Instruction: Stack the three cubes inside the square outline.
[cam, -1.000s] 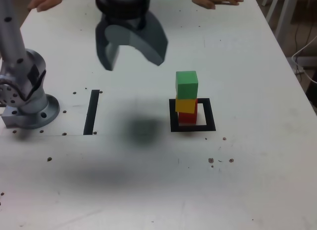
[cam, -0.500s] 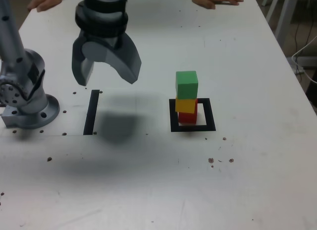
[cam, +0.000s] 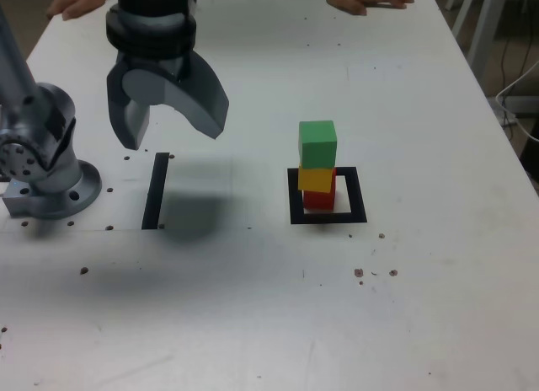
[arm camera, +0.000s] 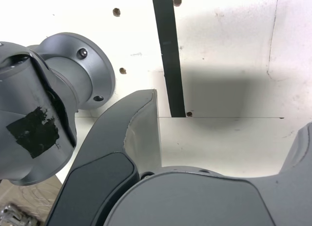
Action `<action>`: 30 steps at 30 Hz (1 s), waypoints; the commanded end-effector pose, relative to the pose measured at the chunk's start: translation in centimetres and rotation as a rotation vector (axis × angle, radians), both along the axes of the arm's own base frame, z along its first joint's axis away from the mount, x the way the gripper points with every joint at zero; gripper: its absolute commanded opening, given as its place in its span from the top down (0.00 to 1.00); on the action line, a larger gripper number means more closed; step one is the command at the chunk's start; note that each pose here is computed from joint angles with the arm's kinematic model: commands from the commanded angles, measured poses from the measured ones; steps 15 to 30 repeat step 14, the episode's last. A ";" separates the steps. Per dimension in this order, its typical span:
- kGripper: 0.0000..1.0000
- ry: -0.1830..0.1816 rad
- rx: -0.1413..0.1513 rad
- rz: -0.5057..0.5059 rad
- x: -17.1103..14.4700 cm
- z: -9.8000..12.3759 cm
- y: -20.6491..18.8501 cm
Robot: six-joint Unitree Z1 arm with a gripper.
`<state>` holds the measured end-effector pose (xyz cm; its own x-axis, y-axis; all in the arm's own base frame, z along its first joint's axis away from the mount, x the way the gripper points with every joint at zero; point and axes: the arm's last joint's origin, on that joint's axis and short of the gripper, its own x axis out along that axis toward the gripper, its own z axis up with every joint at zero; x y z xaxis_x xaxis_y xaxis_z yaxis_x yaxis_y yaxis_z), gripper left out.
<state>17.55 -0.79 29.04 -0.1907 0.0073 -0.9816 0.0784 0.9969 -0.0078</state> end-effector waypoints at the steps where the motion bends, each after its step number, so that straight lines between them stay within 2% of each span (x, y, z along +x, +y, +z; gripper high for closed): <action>1: 0.01 -0.007 -0.001 0.005 -0.4 0.1 0.1; 11: 0.01 0.019 -0.008 0.029 -1.7 -0.5 0.5; 14: 0.01 0.021 -0.018 0.034 -2.0 -0.5 0.4; 30: 0.01 0.021 -0.018 0.034 -2.0 -0.5 0.4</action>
